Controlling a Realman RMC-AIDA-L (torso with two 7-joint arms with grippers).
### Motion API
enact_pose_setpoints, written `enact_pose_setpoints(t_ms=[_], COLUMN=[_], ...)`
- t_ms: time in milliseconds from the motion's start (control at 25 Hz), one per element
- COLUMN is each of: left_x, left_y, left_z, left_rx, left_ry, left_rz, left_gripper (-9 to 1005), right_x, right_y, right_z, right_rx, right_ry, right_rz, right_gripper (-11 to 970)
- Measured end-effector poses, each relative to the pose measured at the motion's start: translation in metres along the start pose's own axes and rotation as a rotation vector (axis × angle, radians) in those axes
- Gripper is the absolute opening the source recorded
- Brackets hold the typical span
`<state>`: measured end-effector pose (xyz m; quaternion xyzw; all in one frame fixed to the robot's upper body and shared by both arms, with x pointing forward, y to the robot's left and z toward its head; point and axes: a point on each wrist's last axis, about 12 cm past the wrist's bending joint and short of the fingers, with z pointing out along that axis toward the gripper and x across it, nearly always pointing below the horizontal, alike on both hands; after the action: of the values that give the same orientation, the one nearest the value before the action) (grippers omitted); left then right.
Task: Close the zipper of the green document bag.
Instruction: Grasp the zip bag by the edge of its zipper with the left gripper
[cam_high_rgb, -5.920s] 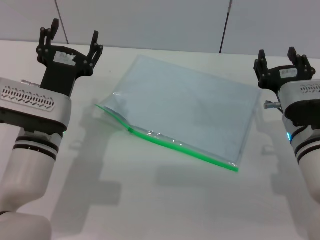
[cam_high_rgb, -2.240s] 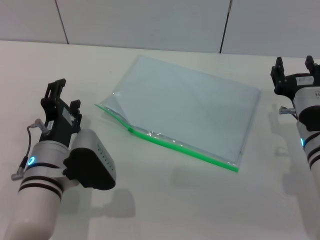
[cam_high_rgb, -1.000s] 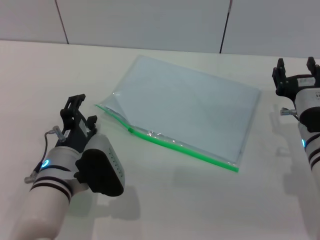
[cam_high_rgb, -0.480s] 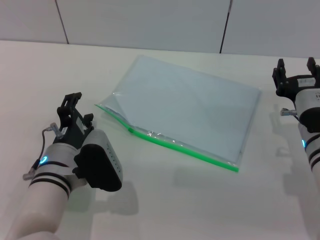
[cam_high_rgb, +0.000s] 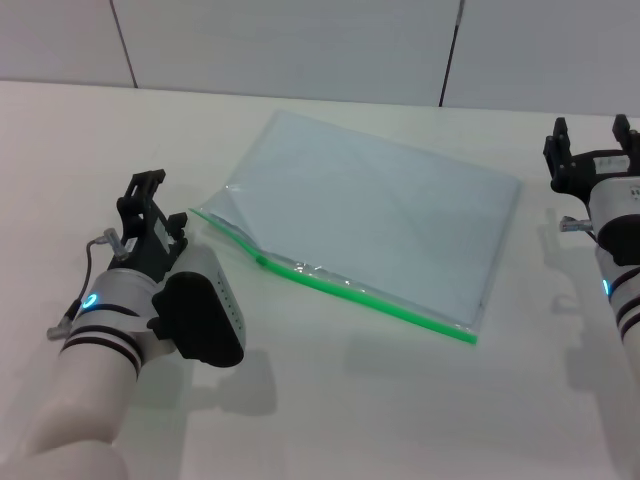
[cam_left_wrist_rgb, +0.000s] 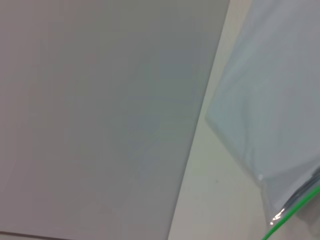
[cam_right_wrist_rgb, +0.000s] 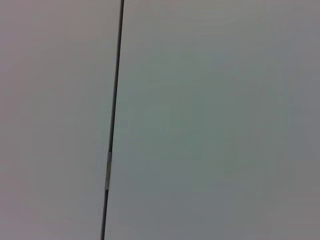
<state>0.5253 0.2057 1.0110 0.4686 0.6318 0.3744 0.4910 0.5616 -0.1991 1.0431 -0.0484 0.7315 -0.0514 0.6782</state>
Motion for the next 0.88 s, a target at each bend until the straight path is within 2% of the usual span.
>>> enact_pose_setpoints(t_ms=[880], left_x=[0.006], left_y=[0.002], left_z=[0.015], left_rx=[0.041], left_ry=[0.006], left_rz=[0.049], left_gripper=[679], right_x=[-0.002], right_y=[0.003], right_z=[0.001], right_rx=[-0.009], right_ry=[-0.004], right_rz=[0.000], right_gripper=[677])
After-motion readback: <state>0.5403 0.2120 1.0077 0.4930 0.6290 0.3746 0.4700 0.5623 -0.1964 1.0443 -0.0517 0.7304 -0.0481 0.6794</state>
